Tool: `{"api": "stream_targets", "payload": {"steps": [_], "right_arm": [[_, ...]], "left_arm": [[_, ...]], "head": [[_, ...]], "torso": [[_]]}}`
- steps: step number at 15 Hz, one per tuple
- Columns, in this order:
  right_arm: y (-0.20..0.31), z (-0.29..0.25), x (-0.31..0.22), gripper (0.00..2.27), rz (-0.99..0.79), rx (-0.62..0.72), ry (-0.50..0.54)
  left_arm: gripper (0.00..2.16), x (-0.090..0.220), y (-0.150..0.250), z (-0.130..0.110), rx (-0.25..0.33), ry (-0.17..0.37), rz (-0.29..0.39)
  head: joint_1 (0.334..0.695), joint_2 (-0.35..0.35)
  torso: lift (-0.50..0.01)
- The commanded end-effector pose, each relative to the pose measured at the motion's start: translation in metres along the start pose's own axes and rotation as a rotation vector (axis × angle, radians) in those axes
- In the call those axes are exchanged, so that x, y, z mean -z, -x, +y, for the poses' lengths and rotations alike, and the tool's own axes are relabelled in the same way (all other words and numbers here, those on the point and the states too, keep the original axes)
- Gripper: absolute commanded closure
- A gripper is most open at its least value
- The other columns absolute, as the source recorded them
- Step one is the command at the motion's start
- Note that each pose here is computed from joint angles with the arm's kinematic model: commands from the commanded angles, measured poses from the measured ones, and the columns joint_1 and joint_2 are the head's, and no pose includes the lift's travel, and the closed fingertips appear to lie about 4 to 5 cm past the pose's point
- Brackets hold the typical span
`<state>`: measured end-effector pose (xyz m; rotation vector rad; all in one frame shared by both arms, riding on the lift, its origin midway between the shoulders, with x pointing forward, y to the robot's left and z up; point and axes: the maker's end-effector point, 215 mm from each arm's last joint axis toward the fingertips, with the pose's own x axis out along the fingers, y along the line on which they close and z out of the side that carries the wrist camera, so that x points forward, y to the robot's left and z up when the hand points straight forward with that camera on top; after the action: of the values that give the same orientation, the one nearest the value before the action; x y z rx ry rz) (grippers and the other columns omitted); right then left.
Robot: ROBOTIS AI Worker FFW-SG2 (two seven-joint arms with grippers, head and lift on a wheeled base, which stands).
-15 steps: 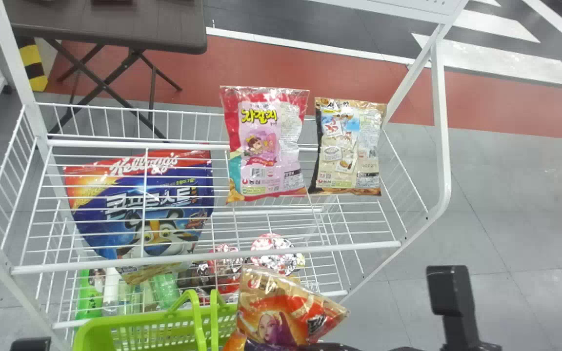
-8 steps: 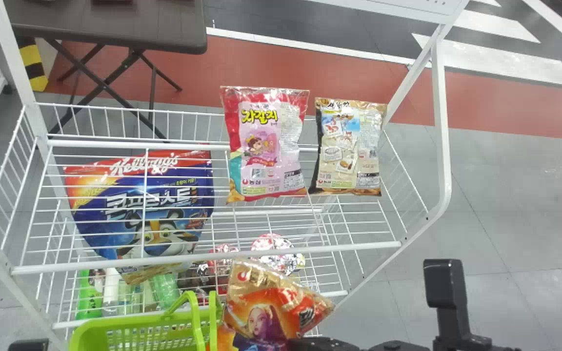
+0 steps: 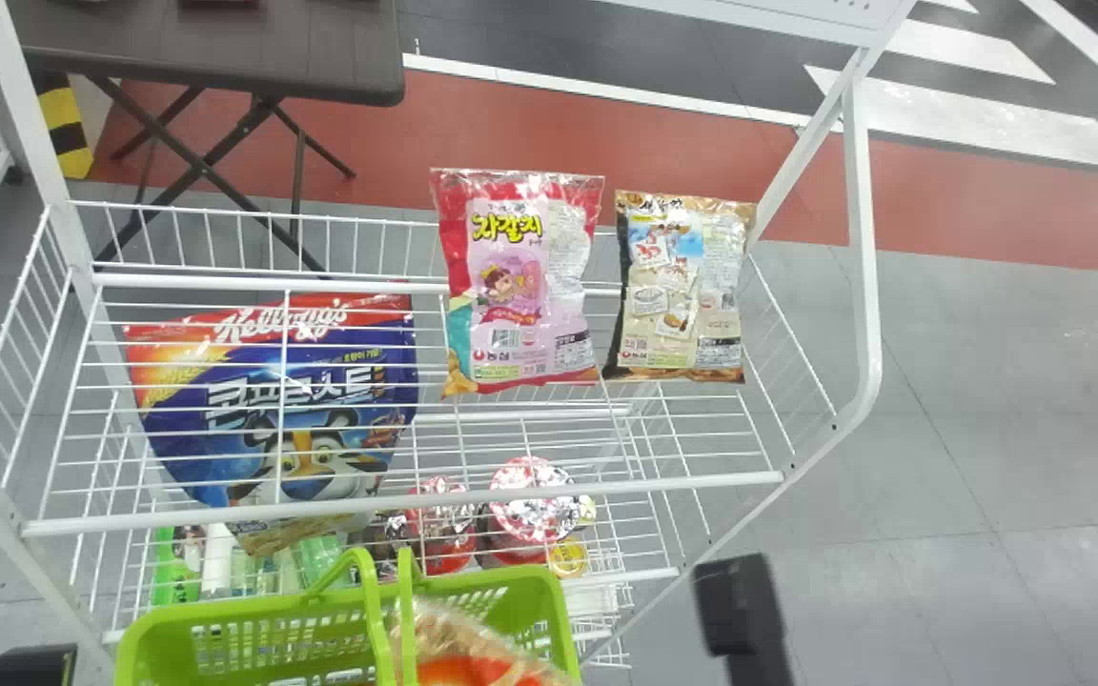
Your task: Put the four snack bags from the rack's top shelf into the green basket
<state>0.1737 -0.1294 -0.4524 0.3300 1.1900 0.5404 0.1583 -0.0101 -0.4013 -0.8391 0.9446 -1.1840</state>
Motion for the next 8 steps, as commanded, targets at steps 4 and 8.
{"api": "stream_targets", "payload": {"steps": [4,8], "right_arm": [[-0.055,0.017,0.034,0.61,0.142,-0.048,0.018],[-0.066,-0.005,-0.052,0.05,-0.138,-0.001,0.156]], "left_arm": [[2.11,0.0,-0.001,-0.003,0.005,-0.003,0.0],[2.11,0.001,0.0,0.0,0.001,0.003,-0.001]], "head": [[0.695,-0.35],[0.695,-0.35]], "torso": [[0.0],[0.0]]}}
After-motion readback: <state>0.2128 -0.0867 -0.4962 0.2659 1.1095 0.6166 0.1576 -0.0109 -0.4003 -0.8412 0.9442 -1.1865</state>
